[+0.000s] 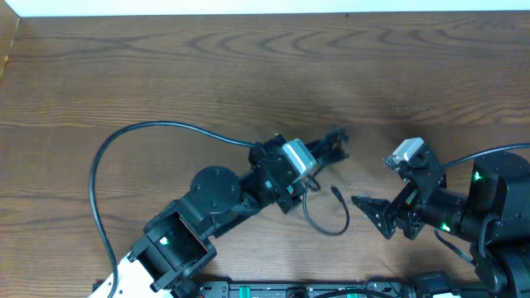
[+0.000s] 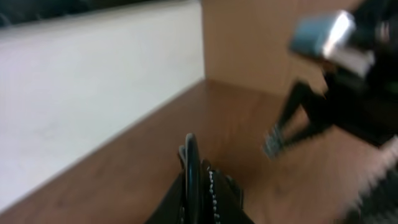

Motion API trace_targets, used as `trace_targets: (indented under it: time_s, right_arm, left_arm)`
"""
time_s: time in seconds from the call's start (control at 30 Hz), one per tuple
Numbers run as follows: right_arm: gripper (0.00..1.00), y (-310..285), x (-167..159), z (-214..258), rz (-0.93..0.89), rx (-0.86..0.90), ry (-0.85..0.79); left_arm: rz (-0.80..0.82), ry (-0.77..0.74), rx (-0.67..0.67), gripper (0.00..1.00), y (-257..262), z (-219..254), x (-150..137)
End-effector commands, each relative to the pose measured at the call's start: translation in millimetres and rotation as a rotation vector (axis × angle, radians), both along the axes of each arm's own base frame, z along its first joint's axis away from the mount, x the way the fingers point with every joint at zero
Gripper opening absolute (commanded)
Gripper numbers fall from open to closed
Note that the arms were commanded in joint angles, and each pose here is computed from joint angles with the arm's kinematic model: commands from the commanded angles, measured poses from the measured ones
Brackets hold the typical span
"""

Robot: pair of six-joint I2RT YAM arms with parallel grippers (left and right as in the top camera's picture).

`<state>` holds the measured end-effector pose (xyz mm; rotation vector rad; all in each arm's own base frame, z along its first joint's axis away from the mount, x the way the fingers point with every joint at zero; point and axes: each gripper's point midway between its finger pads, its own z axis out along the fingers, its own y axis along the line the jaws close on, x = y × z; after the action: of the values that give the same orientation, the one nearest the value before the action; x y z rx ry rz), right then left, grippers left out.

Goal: Untangle cables

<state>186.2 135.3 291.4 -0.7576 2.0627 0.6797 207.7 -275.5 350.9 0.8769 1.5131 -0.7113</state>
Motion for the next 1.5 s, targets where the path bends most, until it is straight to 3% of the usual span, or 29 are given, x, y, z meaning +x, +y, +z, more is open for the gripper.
trace_targets:
  time_s: [0.0, 0.33, 0.63, 0.87, 1.1, 1.47]
  right_arm:
    - [0.89, -5.2, 5.6, 2.2, -0.029, -0.032, -0.034]
    - [0.85, -18.0, 18.1, 0.8, -0.107, -0.089, -0.067]
    - [0.88, -34.6, 27.9, -3.7, -0.214, -0.142, -0.063]
    - [0.86, -25.0, 28.2, 5.6, -0.176, -0.089, -0.085]
    - [0.86, 11.4, 11.5, 34.8, 0.035, 0.088, -0.133]
    - [0.88, 12.6, 15.1, 42.3, 0.038, 0.098, -0.171]
  left_arm:
    - [-0.084, -0.032, 0.001, 0.07, -3.1, 9.2, -14.9]
    - [-0.373, -0.051, -0.006, 0.07, -19.7, 10.4, -61.1]
    - [-0.513, -0.040, -0.022, 0.07, -22.9, 11.9, -85.0]
    - [-0.634, -0.016, -0.029, 0.07, -25.9, 9.4, -103.8]
    - [-0.658, 0.028, -0.014, 0.07, -33.5, -1.5, -101.6]
    - [-0.658, 0.033, -0.010, 0.08, -34.4, -3.1, -100.8]
